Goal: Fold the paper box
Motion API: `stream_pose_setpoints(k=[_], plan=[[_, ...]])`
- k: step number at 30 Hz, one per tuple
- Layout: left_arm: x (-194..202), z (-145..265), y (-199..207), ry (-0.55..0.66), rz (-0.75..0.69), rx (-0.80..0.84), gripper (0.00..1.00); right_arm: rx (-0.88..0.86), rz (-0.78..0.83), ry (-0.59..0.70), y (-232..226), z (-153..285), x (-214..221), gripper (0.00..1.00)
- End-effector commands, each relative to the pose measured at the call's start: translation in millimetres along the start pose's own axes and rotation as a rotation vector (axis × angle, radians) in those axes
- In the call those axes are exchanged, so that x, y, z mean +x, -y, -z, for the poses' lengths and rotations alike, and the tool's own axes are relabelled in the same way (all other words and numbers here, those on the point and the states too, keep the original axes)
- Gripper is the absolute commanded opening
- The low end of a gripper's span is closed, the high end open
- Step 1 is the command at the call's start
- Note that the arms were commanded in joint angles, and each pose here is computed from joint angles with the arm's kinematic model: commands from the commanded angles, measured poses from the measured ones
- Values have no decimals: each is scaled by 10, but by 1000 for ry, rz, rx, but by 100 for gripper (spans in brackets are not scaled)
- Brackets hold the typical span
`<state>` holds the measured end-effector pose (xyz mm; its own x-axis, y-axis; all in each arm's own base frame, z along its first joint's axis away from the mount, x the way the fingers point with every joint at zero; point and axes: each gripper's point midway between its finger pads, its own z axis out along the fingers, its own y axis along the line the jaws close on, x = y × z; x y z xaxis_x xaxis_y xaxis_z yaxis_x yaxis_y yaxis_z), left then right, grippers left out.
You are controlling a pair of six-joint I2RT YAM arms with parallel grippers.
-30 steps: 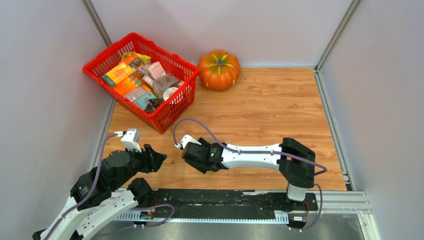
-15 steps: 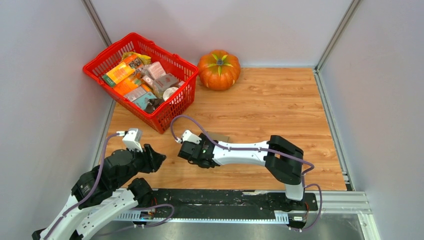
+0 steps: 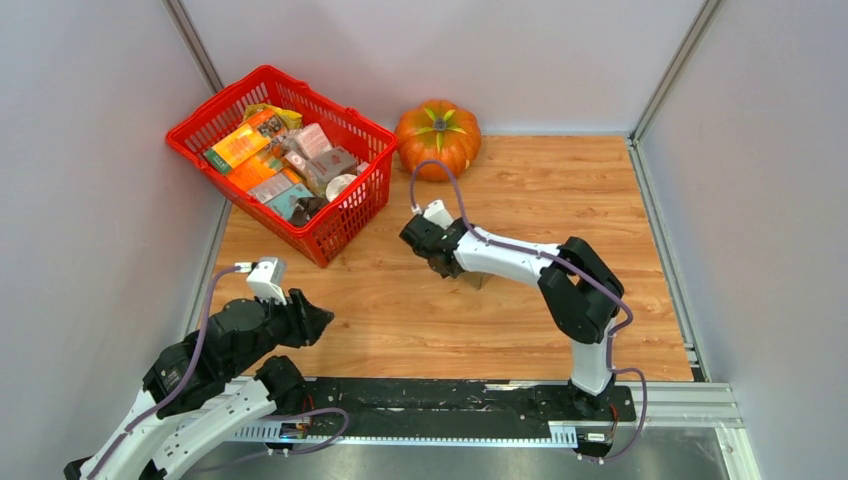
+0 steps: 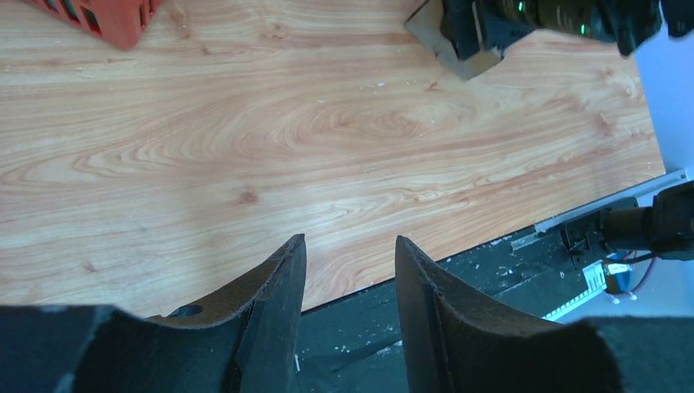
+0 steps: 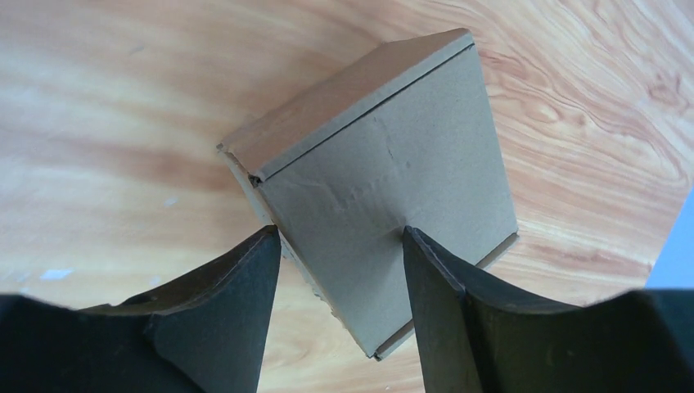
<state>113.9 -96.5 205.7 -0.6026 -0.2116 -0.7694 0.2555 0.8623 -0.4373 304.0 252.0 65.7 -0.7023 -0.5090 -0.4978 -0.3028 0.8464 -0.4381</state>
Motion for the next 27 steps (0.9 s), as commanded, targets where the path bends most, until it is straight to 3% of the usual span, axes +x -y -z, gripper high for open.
stream_pose_setpoints(k=[1, 8, 13, 20, 27], plan=[[-104, 28, 126, 30, 16, 53, 52, 92, -168, -34, 476, -160, -150, 61], [-195, 66, 231, 18, -39, 80, 52, 211, -305, -108, 1190, -506, -113, 61], [-308, 129, 283, 18, -100, 86, 52, 196, -352, -143, 1413, -691, -75, 62], [-370, 115, 365, 6, -143, 102, 52, 131, -238, -207, 1541, -863, 118, 68], [-393, 87, 428, 5, -160, 124, 52, 91, -122, -185, 1537, -820, 363, 66]])
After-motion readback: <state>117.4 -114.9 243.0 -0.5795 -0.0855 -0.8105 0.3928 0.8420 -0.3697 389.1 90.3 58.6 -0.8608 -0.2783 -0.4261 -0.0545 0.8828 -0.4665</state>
